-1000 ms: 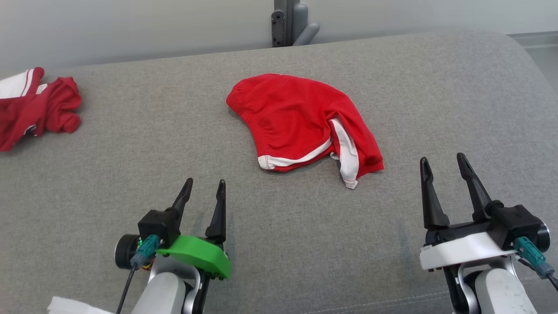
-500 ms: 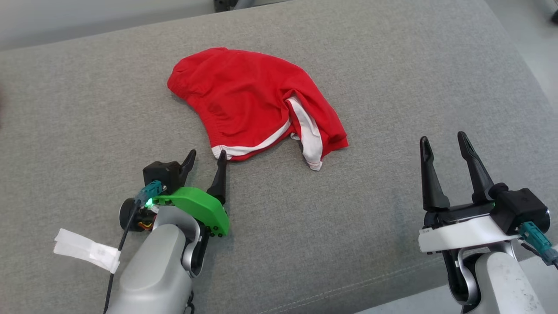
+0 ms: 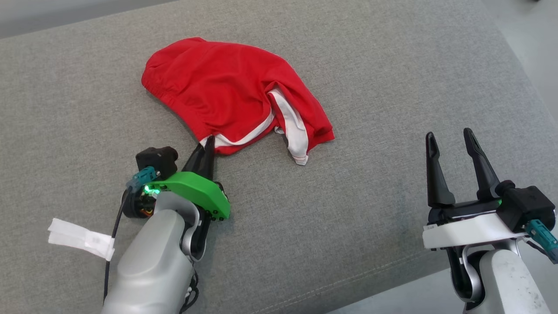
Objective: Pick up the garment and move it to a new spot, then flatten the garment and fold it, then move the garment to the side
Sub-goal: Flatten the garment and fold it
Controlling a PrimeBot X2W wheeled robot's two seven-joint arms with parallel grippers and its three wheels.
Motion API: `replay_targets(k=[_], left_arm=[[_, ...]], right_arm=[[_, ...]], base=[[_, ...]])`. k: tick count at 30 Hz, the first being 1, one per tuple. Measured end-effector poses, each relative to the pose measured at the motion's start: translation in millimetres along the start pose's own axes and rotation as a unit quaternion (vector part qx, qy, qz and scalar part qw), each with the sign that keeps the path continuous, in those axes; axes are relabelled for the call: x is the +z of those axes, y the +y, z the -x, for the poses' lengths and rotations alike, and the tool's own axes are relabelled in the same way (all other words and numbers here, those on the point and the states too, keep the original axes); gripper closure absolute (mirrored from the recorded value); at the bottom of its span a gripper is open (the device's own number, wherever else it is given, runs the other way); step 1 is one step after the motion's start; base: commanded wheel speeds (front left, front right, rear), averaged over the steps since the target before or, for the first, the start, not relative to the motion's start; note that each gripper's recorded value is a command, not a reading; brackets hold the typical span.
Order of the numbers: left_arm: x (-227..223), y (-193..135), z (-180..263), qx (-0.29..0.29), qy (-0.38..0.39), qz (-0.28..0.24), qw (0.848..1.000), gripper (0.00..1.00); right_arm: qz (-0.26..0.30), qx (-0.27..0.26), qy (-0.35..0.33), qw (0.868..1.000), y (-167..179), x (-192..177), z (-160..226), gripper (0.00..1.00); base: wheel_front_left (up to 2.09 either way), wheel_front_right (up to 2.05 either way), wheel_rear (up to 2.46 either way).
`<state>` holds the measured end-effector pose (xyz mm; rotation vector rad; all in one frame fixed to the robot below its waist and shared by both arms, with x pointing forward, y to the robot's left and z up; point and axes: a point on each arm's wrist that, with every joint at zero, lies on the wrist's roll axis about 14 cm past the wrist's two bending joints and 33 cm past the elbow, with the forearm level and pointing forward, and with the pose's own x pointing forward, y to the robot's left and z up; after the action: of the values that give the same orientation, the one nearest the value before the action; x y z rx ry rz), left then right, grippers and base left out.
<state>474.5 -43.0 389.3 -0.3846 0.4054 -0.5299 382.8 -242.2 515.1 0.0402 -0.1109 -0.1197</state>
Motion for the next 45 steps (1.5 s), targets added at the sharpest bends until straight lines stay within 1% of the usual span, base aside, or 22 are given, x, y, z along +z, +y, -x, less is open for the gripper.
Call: replay_targets(k=[3, 4, 8, 13, 17, 19, 20, 28, 29, 31, 37, 45], left_arm=[[29, -2, 0, 0.0, -0.045, 0.005, 0.999, 1.0], [46, -2, 5, 0.002, -0.076, 0.01, 0.997, 1.0], [69, 8, 27, 0.019, -0.126, 0.01, 0.992, 1.0], [101, 20, 63, 0.043, -0.188, -0.019, 0.981, 1.0], [113, 30, 94, 0.062, -0.214, -0.048, 0.974, 1.0], [111, 40, 110, 0.083, -0.213, -0.067, 0.971, 1.0], [107, 53, 126, 0.107, -0.209, -0.08, 0.969, 1.0], [71, 92, 171, 0.187, -0.165, -0.068, 0.966, 1.0], [71, 92, 171, 0.187, -0.165, -0.068, 0.966, 1.0], [61, 101, 177, 0.206, -0.152, -0.062, 0.965, 1.0], [29, 121, 182, 0.239, -0.101, -0.043, 0.965, 1.0], [8, 141, 174, 0.26, -0.052, -0.043, 0.963, 1.0]], right_arm=[[0.0, 0.001, -0.003, 1.0, 0, 1, -2, 0.0], [-0.001, 0.004, -0.004, 1.0, 2, 1, -3, 0.0], [-0.005, 0.019, 0.0, 1.0, 13, -3, -4, 0.0], [-0.012, 0.044, 0.008, 0.999, 30, -8, -2, 0.0], [-0.019, 0.067, 0.014, 0.997, 47, -12, 2, 0.0], [-0.023, 0.078, 0.019, 0.996, 55, -15, 5, 0.0], [-0.027, 0.088, 0.024, 0.995, 62, -17, 7, 0.0], [-0.035, 0.135, 0.064, 0.988, 94, -41, 19, 0.0], [-0.035, 0.135, 0.064, 0.988, 94, -41, 19, 0.0], [-0.036, 0.146, 0.075, 0.986, 101, -47, 22, 0.0], [-0.037, 0.163, 0.092, 0.982, 112, -58, 24, 0.0], [-0.041, 0.185, 0.109, 0.976, 127, -68, 29, 0.0]], base=[[0.0, 0.0, 0.0], [0.0, 0.0, 0.0], [0.0, 0.0, 0.0], [0.0, 0.0, 0.0], [0.0, 0.0, 0.0], [0.0, 0.0, 0.0], [0.0, 0.0, 0.0], [0.0, 0.0, 0.0], [0.0, 0.0, 0.0], [0.0, 0.0, 0.0], [0.0, 0.0, 0.0], [0.0, 0.0, 0.0]])
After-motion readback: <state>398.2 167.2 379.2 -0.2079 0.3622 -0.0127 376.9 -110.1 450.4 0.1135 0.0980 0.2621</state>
